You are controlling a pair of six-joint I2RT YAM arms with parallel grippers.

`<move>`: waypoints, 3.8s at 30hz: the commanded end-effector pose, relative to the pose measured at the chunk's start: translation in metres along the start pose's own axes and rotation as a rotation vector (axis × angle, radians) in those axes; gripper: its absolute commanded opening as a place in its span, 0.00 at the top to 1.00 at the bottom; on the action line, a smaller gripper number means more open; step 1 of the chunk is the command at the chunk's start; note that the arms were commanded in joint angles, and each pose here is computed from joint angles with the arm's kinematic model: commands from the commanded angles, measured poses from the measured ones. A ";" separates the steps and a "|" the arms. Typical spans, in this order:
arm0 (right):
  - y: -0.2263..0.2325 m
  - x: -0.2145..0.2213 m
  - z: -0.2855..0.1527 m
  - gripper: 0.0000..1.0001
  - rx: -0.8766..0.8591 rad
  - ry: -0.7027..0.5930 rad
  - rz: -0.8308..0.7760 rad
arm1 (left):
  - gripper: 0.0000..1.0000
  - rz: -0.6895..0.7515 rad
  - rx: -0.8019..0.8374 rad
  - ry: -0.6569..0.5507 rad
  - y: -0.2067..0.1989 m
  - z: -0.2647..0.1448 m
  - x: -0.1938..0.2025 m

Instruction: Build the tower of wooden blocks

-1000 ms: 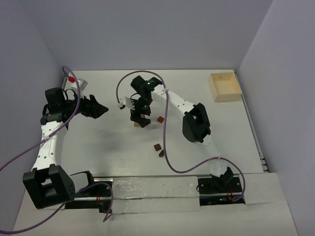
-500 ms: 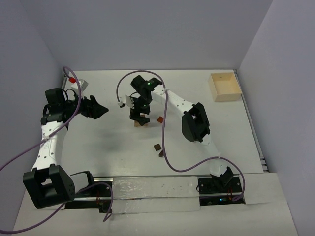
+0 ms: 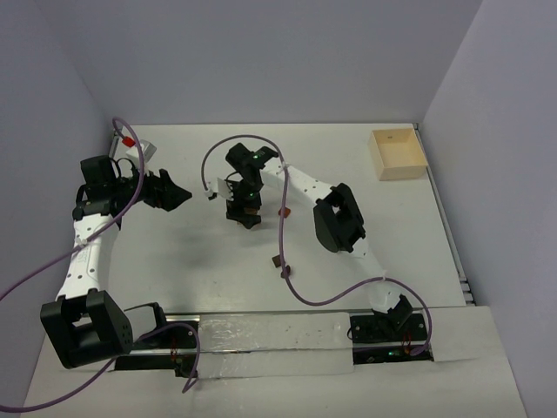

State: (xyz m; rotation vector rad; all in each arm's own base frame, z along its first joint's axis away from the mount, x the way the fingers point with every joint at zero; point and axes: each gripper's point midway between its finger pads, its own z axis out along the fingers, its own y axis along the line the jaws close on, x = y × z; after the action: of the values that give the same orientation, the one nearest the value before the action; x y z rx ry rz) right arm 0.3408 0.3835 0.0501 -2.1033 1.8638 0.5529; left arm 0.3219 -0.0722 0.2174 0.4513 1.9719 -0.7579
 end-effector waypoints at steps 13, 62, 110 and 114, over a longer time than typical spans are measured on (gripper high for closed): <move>-0.002 0.005 0.023 0.31 0.011 0.007 0.025 | 0.03 0.055 0.009 -0.034 0.001 -0.001 -0.011; 0.019 0.023 0.030 0.62 -0.025 0.069 -0.035 | 0.04 0.062 -0.004 -0.038 0.006 -0.001 -0.015; -0.002 -0.024 -0.039 0.00 0.101 -0.027 -0.048 | 0.03 0.069 0.018 -0.049 -0.001 -0.005 -0.024; -0.005 -0.038 -0.058 0.00 0.138 -0.059 -0.065 | 0.03 0.073 0.011 -0.055 -0.002 -0.007 -0.027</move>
State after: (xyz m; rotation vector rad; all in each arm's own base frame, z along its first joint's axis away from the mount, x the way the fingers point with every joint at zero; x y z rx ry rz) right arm 0.3396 0.3835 0.0428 -2.1290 1.8561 0.4618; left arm 0.3250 -0.0684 0.2152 0.4603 1.9719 -0.7435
